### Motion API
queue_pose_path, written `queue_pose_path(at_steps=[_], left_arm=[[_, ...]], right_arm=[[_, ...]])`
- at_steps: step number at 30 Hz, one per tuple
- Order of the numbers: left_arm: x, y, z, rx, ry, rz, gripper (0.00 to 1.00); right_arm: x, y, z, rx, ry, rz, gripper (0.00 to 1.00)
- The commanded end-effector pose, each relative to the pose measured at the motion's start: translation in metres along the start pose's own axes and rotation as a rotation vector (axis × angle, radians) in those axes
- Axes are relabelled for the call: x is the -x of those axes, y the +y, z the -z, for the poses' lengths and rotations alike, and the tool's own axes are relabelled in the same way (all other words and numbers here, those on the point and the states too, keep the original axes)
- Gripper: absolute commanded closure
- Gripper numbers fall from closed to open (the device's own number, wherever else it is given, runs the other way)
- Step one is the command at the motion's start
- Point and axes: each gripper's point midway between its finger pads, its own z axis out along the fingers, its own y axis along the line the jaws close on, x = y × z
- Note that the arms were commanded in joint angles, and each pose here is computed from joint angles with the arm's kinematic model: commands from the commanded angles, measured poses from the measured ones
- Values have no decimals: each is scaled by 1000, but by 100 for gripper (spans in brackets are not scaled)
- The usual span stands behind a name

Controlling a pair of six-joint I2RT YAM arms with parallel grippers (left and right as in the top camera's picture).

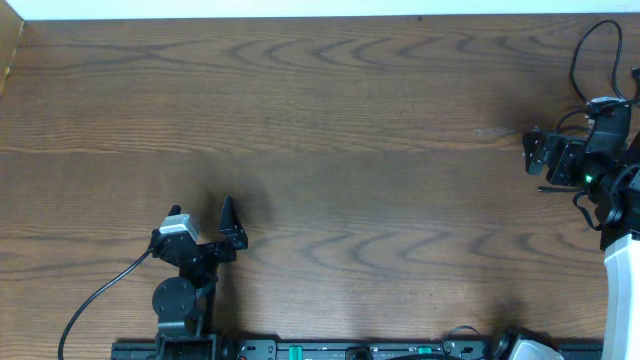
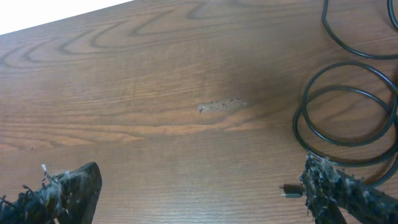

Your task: Untangle cables

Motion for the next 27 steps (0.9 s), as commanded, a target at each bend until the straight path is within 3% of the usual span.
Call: queue_pose_path(at_steps=[1,17,27], left_arm=[[-15,7,0,34,45,-4,2],[-15,7,0,34,45,-4,2],[-15,7,0,34,45,-4,2]], right_arm=[[7,5,8,4,-29,25,1],[24,14,43,-35,-143,72,1],[-11,25,26,4,-205,131,1]])
